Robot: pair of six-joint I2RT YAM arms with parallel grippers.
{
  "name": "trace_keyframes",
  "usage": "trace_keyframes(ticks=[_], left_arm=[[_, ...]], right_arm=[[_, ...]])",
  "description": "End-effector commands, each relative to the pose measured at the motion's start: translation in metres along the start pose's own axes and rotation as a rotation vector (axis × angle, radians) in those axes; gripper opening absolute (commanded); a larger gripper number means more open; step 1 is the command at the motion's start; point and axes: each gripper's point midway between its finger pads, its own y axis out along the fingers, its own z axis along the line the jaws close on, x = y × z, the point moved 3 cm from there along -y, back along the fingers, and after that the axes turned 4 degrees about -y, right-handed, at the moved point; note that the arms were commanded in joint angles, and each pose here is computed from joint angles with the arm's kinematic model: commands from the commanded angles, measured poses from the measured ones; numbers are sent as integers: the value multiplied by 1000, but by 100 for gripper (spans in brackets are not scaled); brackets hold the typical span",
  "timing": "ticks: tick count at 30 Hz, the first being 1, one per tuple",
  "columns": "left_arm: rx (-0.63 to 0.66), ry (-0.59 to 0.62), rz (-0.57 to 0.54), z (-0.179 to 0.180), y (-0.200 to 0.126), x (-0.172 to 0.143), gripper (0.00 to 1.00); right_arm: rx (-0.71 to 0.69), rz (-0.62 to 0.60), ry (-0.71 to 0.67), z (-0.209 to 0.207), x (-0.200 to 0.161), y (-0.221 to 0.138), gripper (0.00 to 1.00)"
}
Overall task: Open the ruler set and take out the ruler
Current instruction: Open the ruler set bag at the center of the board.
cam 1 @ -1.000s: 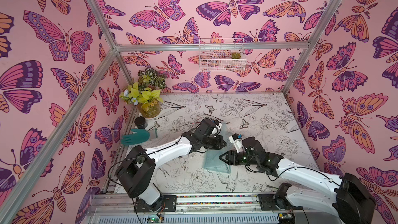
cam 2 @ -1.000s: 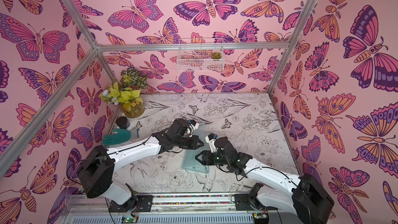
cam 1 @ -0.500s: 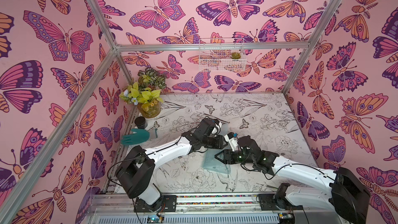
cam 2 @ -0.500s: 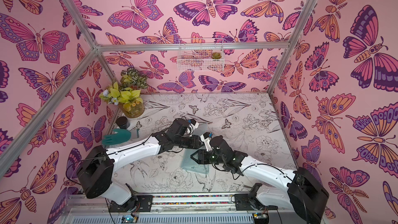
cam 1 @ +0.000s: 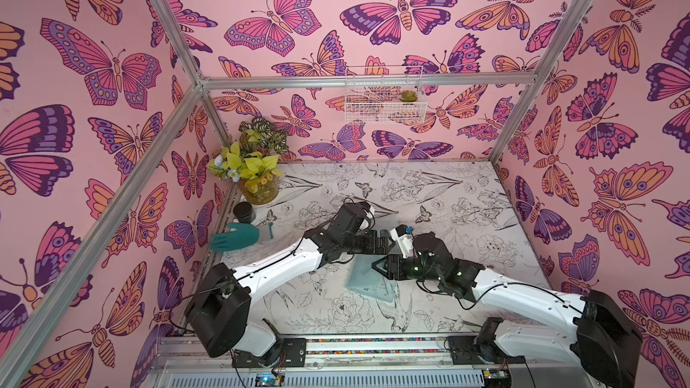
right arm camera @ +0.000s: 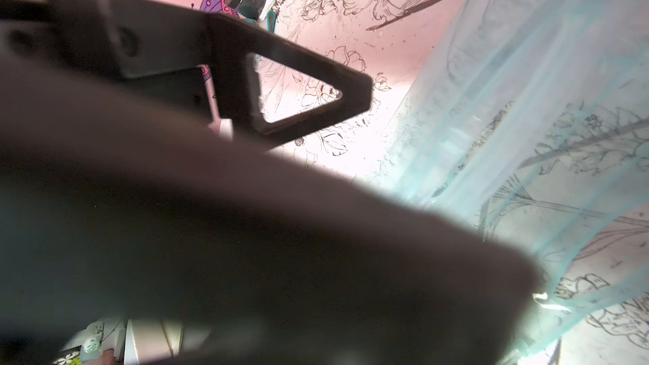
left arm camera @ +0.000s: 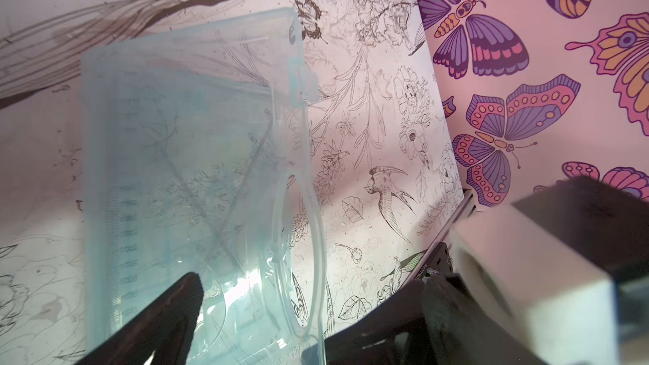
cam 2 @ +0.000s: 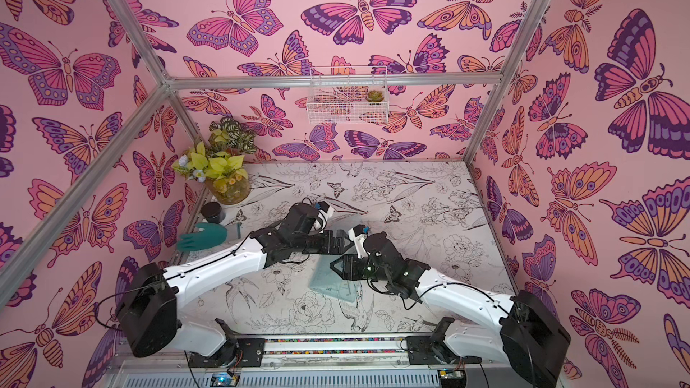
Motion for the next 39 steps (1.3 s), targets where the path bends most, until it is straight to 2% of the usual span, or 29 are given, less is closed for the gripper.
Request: trace_keyframes(ticks=[1,8,16,21,27,30,36,39], left_arm=[[48,12,-86,8,-27,13,100],[131,-23,-309,31,-113,38,100],[222,-42,-438,57,-171,27,100],[242,-57,-471,67,-185,12,100],[245,-70,-447,76,-185,-3,100],[263,-106,-476,83,-189,-6,100],[308,-178,-596,100,-203,-12,100],[279,-142,-629,100,-204,-15,100]], right_arm=[[24,27,-34,12,2,3,53],[36,43,-51,22,12,12,52],[61,89,-123,54,29,41,52],[77,139,-159,73,32,72,51],[56,213,-132,59,23,118,51],[34,228,-136,52,21,131,51],[-9,213,-184,52,28,123,51],[-29,199,-214,55,33,113,52]])
